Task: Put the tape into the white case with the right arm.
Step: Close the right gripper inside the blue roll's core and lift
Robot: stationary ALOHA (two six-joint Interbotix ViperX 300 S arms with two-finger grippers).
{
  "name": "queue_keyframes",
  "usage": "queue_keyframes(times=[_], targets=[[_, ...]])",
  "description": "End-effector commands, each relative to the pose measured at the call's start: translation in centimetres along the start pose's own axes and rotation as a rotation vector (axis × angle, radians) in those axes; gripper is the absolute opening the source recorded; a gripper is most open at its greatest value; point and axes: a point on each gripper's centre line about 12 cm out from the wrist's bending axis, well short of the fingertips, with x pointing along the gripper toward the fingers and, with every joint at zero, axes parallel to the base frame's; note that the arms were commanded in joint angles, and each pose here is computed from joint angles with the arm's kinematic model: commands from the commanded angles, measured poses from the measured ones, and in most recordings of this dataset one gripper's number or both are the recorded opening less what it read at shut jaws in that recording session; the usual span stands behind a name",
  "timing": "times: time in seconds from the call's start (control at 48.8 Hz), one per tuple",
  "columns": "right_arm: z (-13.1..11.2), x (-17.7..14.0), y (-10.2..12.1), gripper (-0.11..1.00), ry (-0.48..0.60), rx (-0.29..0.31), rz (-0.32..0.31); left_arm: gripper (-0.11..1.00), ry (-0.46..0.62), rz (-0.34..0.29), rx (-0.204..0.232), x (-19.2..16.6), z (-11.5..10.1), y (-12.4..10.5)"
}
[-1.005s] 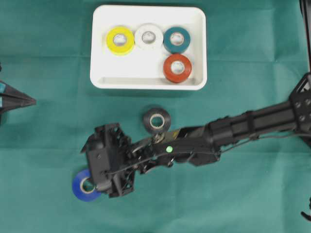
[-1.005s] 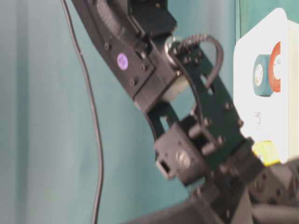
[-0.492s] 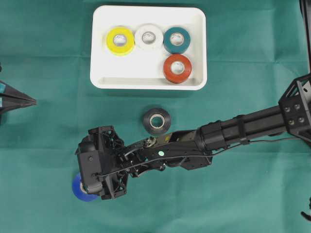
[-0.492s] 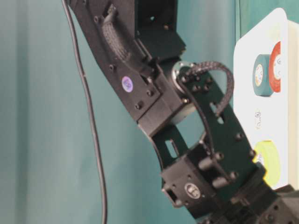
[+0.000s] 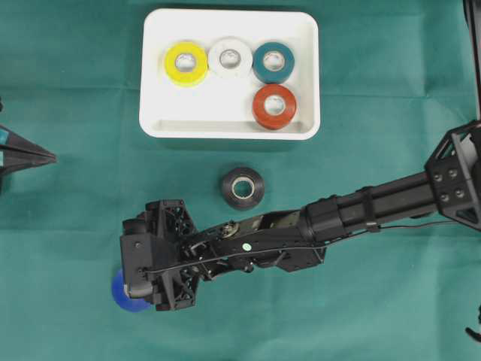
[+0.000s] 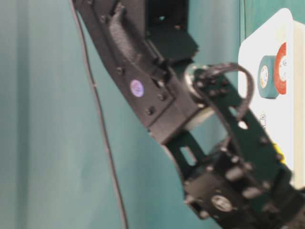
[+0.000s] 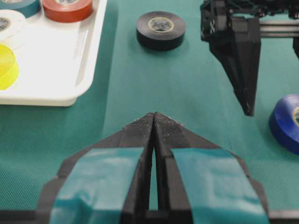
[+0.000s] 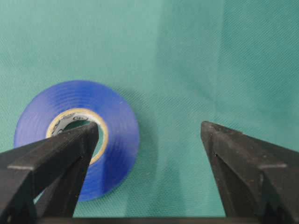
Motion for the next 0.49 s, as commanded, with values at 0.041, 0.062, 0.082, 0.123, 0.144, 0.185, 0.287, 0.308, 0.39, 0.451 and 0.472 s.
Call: queue_keyframes(times=[0.041,0.062,0.082,0.123,0.144,0.185,0.287,0.308,0.39,0.451,0.472], targets=[[1.7,-0.5,0.8,0.64,-0.033,0.021,0.012,0.00,-0.011,0.000,-0.002,0.0,0.4,0.0],[1.7,-0.5,0.8,0.64,-0.032,0.023,0.011,0.00,-0.011,0.000,-0.002,0.0,0.4,0.0],[1.6,-0.4,0.8,0.64,-0.028,0.022,0.010,0.00,-0.012,0.000,0.000,0.0,0.5,0.0],[1.3,-0.2,0.7,0.64,-0.017,0.021,0.002,0.00,-0.012,0.000,-0.002,0.0,0.5,0.0],[1.2,-0.1,0.6,0.64,-0.011,0.022,-0.004,0.00,-0.014,0.000,-0.002,0.0,0.5,0.0],[0.9,0.0,0.4,0.64,0.004,0.025,-0.016,0.00,-0.011,0.000,-0.002,0.1,0.4,0.0],[0.6,0.3,0.2,0.64,0.023,0.025,-0.032,0.00,-0.014,0.000,-0.002,0.0,0.5,0.0],[0.7,0.2,0.3,0.64,0.021,0.024,-0.031,0.00,-0.012,0.000,-0.002,0.0,0.5,0.0],[0.7,0.4,0.4,0.63,0.021,0.024,-0.032,0.00,-0.014,0.000,-0.002,0.0,0.5,0.0],[0.7,0.6,0.4,0.63,0.022,0.024,-0.033,0.00,-0.012,0.000,-0.002,0.0,0.5,0.0],[0.6,0.7,0.3,0.63,0.023,0.025,-0.034,0.00,-0.012,0.000,-0.002,0.0,0.5,0.0]])
